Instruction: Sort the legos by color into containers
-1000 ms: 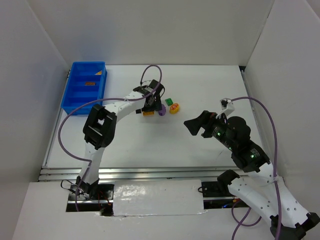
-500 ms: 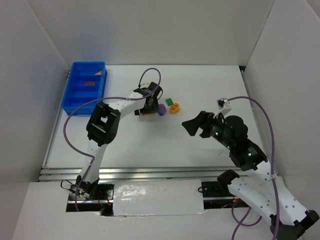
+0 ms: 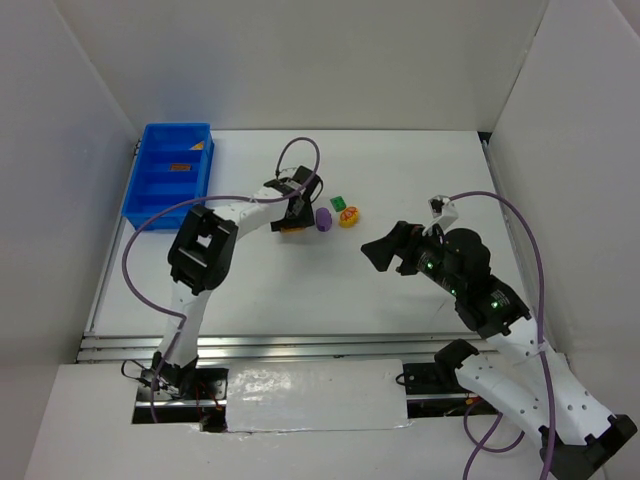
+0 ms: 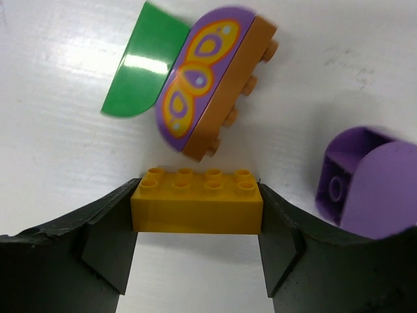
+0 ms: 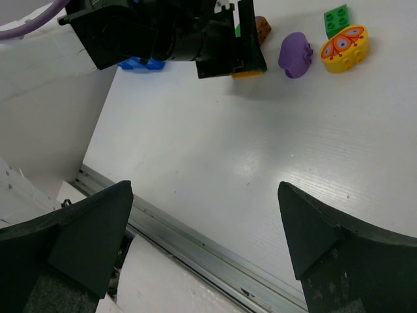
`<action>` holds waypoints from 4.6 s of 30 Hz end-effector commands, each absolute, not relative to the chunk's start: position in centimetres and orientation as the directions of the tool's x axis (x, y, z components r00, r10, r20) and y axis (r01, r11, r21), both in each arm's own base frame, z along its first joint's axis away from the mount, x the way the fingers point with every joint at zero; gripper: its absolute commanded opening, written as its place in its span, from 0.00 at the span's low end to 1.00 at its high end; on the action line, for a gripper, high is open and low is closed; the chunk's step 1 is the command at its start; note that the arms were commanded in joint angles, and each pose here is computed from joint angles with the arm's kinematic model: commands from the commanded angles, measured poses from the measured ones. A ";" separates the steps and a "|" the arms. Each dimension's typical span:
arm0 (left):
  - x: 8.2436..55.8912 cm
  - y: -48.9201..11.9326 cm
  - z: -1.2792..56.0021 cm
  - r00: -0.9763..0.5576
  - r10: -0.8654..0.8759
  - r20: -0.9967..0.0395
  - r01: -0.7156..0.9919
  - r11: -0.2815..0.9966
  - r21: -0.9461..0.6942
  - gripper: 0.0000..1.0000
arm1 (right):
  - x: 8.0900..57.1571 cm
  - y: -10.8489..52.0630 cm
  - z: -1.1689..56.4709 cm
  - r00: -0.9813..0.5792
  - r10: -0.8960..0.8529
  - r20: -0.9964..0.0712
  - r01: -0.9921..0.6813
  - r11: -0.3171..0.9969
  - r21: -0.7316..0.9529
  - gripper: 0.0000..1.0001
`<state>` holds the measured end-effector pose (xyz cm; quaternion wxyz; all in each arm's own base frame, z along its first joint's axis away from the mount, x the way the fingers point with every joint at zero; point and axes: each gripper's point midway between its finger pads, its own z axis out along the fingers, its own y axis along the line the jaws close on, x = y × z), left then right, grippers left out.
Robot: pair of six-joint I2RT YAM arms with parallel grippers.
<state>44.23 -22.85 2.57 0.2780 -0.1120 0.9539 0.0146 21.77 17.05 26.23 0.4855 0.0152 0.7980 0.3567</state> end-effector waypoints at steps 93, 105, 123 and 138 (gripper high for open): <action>28.4 -3.8 30.0 -0.400 -0.315 -0.861 -0.051 0.945 -0.322 0.99 | 44.5 18.4 4.6 -0.827 0.256 -0.501 0.250 0.965 0.081 0.78; 29.4 -4.1 25.9 -0.452 -0.302 -0.839 -0.051 0.948 -0.314 1.00 | 43.1 18.0 3.2 -0.845 0.249 -0.474 0.239 0.968 0.082 0.37; 26.5 -16.8 29.4 -0.614 -0.335 -0.715 0.479 0.561 -0.675 0.99 | 22.3 29.8 25.1 -0.451 -0.078 -0.889 -0.837 0.384 0.391 0.00; 22.4 -17.3 32.9 -0.643 -0.495 -0.585 0.321 0.519 -0.792 0.95 | 19.9 36.3 31.3 -0.210 -0.146 -0.967 -0.899 0.418 0.132 0.00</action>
